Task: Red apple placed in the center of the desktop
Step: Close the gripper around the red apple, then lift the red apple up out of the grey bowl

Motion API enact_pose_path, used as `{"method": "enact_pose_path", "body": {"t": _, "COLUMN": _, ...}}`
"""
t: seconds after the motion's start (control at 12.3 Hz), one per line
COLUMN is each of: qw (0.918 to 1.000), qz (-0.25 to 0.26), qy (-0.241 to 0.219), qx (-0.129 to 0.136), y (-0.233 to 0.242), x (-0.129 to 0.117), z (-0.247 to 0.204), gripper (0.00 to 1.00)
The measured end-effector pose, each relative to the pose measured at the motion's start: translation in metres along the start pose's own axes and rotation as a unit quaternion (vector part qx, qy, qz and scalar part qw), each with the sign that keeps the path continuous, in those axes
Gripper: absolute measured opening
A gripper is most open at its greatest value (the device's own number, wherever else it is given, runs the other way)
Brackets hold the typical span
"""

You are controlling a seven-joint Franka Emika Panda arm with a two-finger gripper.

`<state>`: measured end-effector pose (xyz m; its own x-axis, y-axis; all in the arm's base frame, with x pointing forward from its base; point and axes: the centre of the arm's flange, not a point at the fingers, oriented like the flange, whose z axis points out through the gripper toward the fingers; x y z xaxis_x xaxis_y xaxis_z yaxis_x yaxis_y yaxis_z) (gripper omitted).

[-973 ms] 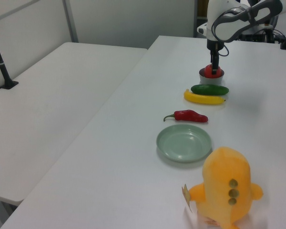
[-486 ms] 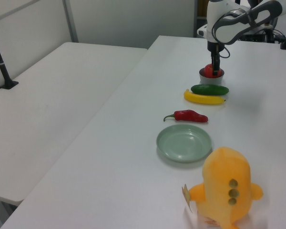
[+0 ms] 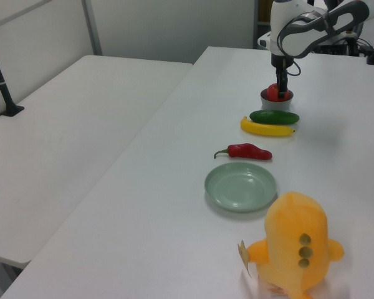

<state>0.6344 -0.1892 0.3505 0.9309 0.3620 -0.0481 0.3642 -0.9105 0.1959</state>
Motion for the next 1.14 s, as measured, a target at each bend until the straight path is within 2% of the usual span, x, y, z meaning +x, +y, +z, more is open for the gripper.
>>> {"method": "enact_pose_path", "body": {"t": 0.57, "qw": 1.0, "qz": 0.001, "qy": 0.005, "qx": -0.003, "y": 0.002, "x": 0.0, "z": -0.007, "gripper": 0.7}}
{"method": "enact_pose_path", "body": {"t": 0.97, "qw": 0.9998, "qz": 0.005, "qy": 0.017, "qx": -0.007, "y": 0.004, "x": -0.004, "z": -0.038, "gripper": 0.7}}
{"method": "enact_pose_path", "body": {"t": 1.14, "qw": 0.9996, "qz": 0.005, "qy": 0.025, "qx": -0.009, "y": 0.003, "x": -0.007, "z": -0.062, "gripper": 0.7}}
